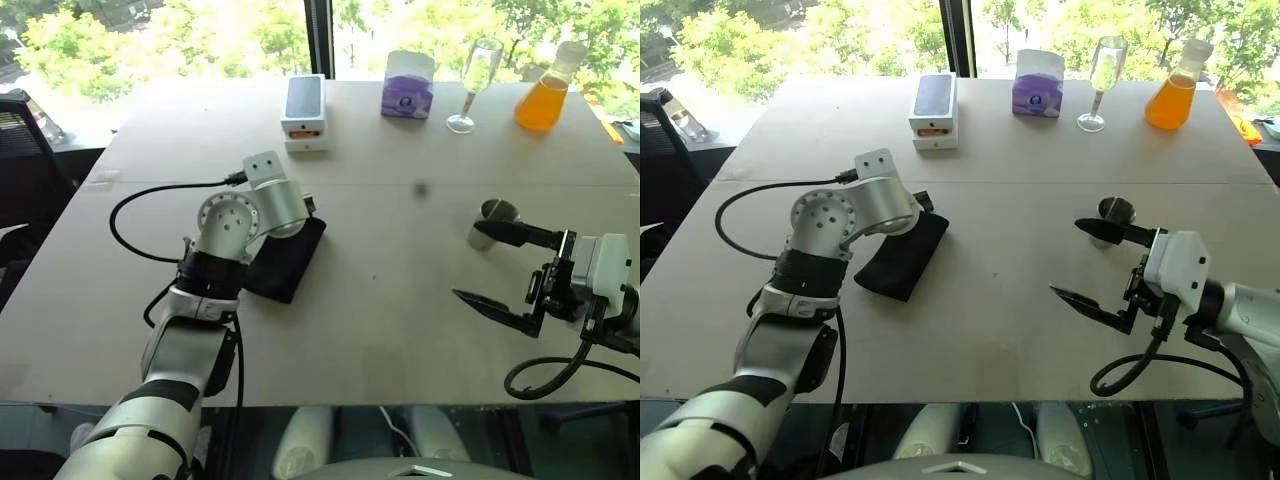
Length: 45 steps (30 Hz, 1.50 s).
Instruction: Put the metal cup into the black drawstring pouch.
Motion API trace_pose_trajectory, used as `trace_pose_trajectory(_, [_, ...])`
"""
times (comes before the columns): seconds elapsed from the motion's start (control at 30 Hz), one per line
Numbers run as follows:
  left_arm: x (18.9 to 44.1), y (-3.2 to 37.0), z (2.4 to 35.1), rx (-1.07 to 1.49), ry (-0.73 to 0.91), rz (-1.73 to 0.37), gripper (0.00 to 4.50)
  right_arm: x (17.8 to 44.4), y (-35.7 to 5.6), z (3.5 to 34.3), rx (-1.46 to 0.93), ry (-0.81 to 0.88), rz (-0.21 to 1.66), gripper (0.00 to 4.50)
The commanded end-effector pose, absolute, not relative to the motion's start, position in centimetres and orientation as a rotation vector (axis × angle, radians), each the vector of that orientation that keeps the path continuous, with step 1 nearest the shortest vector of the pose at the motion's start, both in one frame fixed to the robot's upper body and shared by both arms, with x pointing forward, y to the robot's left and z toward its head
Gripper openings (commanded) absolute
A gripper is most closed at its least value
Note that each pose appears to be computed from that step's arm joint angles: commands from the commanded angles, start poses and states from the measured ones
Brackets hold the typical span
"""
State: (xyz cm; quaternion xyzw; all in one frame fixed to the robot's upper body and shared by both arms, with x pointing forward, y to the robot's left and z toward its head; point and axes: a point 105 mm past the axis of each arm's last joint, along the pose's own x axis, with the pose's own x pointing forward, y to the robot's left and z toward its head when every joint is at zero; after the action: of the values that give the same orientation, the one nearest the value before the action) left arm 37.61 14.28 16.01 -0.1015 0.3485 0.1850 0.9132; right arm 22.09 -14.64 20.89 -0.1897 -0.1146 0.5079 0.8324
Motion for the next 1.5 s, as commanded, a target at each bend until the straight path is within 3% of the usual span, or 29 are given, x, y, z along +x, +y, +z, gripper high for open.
trace_pose_trajectory(0.03, [38.4, 14.6, 17.2, -0.218, 0.666, 0.386, 4.50, 21.7, -14.0, 22.2, -0.424, -0.285, 1.081, 4.46])
trace_pose_trajectory(0.4, [38.1, 13.2, 15.8, -0.331, 0.749, 0.390, 4.50, 22.1, -13.5, 22.7, -0.430, -0.278, 1.073, 4.46])
trace_pose_trajectory(0.83, [36.9, 10.9, 18.9, -0.350, 0.722, 0.306, 4.50, 22.1, -13.9, 22.1, -0.439, -0.268, 1.073, 4.46])
trace_pose_trajectory(1.37, [36.4, 11.3, 14.9, -0.397, 0.868, 0.412, 4.50, 21.5, -14.6, 21.4, -0.444, -0.246, 1.061, 4.46])
trace_pose_trajectory(1.5, [36.4, 12.1, 15.3, -0.360, 0.842, 0.447, 3.22, 21.4, -14.8, 21.2, -0.445, -0.242, 1.056, 4.50])
